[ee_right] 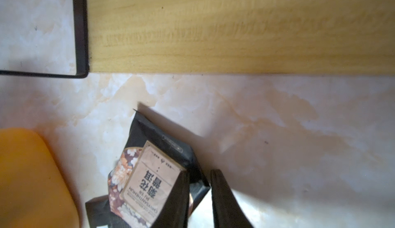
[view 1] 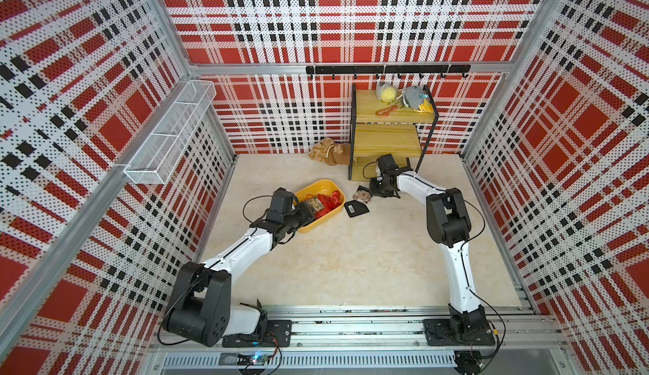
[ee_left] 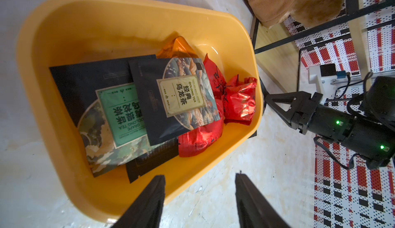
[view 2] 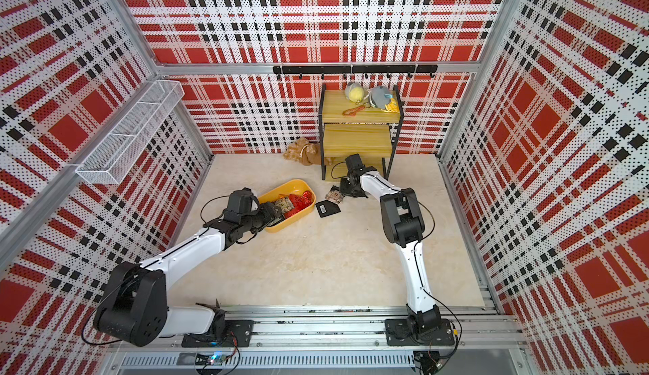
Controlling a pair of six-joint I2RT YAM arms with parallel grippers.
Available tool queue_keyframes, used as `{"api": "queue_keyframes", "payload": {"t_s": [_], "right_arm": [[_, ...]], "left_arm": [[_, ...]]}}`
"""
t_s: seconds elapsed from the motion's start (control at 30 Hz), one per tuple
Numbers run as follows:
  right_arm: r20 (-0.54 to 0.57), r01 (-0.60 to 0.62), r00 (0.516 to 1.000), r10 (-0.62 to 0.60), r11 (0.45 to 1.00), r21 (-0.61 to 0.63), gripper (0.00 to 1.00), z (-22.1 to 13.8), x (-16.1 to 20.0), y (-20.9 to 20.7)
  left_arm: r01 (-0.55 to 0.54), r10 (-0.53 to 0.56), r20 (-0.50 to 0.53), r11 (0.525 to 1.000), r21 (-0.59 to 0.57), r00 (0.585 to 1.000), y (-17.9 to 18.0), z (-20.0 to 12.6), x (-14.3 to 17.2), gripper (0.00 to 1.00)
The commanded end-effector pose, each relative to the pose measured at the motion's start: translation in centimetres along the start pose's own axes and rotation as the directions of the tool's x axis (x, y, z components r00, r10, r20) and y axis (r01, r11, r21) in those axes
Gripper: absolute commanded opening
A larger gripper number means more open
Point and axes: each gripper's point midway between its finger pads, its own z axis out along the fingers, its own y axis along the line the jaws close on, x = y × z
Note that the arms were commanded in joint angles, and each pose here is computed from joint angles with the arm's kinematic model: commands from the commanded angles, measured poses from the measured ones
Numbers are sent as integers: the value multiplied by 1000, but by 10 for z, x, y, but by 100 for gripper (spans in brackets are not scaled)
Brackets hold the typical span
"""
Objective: Put the tea bags into the storage box
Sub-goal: Pick up the tea bag from the center of the board.
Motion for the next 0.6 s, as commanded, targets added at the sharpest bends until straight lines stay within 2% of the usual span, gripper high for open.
{"api": "queue_keyframes", "payload": {"t_s": [0.0,0.17,0.23,0.57], "right_arm": [[-32,-5,999,6,1000,3,21,12,11,-4],[-31,-6,1000,6,1000,0,9,10,11,-3],[-27,-5,1000,5,1000,-4,0,8,10,-2],[15,-12,1000,12,999,-29,0,-21,13,5]], "left_arm": [[-12,11,18,1000,14,1000,-2,-4,-3,59],[-13,12,18,1000,14,1000,-1,-4,-3,59],[-12,11,20,1000,14,1000,-1,-4,-3,59],[-13,13,23,1000,12,1000,-1,-5,-3,59]]}}
